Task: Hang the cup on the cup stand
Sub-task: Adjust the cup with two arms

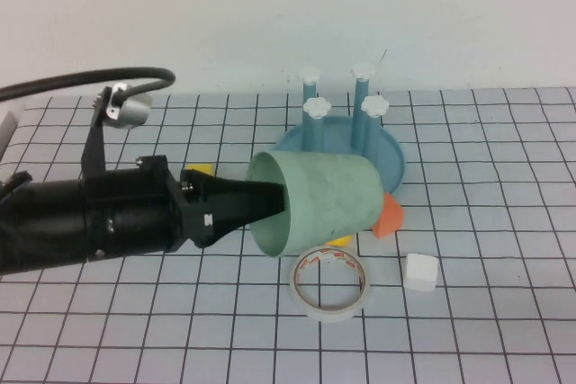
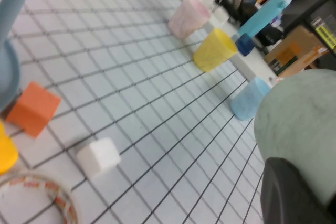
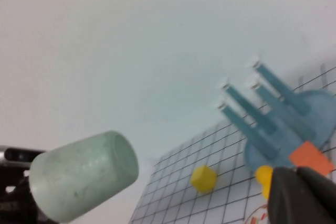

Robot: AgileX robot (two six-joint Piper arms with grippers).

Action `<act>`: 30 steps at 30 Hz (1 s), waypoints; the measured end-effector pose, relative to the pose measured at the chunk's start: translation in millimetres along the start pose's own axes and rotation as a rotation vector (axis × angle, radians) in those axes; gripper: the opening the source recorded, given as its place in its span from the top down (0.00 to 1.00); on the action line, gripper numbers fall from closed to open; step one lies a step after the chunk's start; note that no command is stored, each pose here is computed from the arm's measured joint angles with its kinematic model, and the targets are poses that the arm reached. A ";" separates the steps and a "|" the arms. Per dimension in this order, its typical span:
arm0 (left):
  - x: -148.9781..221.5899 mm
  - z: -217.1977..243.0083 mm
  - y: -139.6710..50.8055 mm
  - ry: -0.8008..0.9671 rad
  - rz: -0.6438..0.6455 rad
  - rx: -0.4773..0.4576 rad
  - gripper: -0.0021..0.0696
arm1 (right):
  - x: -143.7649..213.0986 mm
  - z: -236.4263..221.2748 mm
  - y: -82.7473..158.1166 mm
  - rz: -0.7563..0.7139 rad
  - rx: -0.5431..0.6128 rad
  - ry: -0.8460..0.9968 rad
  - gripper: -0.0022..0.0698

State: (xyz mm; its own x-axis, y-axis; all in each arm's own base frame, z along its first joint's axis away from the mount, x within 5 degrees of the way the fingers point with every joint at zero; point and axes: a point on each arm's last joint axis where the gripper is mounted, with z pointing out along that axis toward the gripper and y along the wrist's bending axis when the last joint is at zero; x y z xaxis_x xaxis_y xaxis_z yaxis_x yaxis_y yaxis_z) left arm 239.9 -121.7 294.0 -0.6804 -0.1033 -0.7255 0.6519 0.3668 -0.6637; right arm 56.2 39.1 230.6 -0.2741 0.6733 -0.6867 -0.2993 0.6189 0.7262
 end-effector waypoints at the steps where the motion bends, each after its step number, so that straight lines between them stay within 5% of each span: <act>1: -1.0 -0.3 -0.8 -0.005 0.007 0.008 0.96 | -0.4 3.5 -0.3 0.003 -0.004 0.017 0.97; 8: -23.7 -1.1 -16.8 -0.039 0.184 0.079 0.96 | -9.6 33.2 3.2 0.111 -0.005 0.197 0.96; 13: -42.7 -2.3 -27.4 -0.076 0.288 0.089 0.96 | -24.9 59.5 12.7 0.241 -0.034 0.319 0.78; 19: -64.9 -4.1 -31.3 -0.141 0.381 0.006 0.96 | -45.8 94.7 19.9 0.405 -0.067 0.432 0.60; 30: -77.4 16.7 -46.5 -0.191 0.573 -0.131 0.96 | -65.1 156.1 26.2 0.632 -0.091 0.602 0.59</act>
State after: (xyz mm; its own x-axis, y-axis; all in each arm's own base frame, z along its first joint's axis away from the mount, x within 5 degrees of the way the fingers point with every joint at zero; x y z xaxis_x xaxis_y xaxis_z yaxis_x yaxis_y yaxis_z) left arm 267.8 -146.2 377.9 -0.1545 -0.0155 -0.9879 0.8412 0.5224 -0.1398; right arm 208.9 74.6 299.3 -0.8411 0.5355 -0.0756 0.0067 0.1502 0.9886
